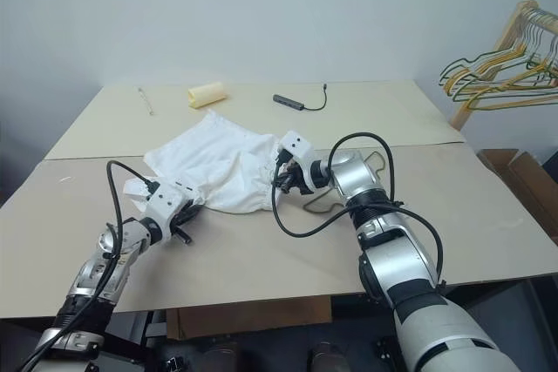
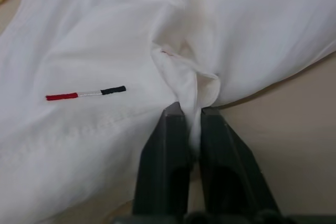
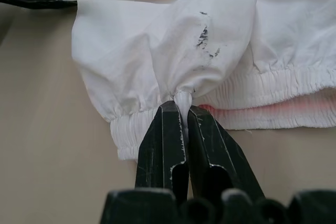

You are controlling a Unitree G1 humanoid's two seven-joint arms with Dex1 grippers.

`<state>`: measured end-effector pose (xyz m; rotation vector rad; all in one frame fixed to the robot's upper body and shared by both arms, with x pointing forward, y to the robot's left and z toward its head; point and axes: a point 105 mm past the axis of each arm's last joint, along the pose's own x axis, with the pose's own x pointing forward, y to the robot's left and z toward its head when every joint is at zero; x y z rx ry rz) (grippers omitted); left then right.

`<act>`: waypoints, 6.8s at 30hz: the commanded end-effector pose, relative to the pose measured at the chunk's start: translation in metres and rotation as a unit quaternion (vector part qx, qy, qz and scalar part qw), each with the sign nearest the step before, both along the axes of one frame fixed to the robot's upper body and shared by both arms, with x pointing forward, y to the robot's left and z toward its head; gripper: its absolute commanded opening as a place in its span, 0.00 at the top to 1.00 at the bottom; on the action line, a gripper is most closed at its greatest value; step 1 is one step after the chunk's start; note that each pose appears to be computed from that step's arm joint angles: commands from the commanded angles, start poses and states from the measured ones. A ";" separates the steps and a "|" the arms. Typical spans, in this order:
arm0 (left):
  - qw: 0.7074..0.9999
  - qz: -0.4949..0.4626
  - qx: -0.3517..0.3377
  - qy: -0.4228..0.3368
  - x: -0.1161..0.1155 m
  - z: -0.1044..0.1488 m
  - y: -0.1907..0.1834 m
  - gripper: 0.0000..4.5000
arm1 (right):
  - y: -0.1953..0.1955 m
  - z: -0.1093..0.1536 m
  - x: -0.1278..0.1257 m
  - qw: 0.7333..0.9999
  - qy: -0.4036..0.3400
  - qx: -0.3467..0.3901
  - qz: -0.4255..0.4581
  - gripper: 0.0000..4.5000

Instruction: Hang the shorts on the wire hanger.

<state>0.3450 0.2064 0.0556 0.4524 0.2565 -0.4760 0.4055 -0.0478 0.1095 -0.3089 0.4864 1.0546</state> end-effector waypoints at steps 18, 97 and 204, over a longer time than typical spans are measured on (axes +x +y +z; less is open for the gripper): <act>0.979 -0.179 0.092 -0.035 -0.101 0.061 0.047 0.99 | -0.021 0.054 -0.011 0.827 -0.515 -0.185 0.130 1.00; 0.944 -0.323 0.072 -0.011 -0.092 0.081 -0.023 0.01 | -0.140 -0.046 -0.009 0.947 -0.118 -0.262 -0.142 0.00; 0.823 -0.122 -0.551 -0.060 -0.014 0.186 -0.065 1.00 | 0.036 0.077 -0.093 0.824 -0.562 0.062 -0.029 0.59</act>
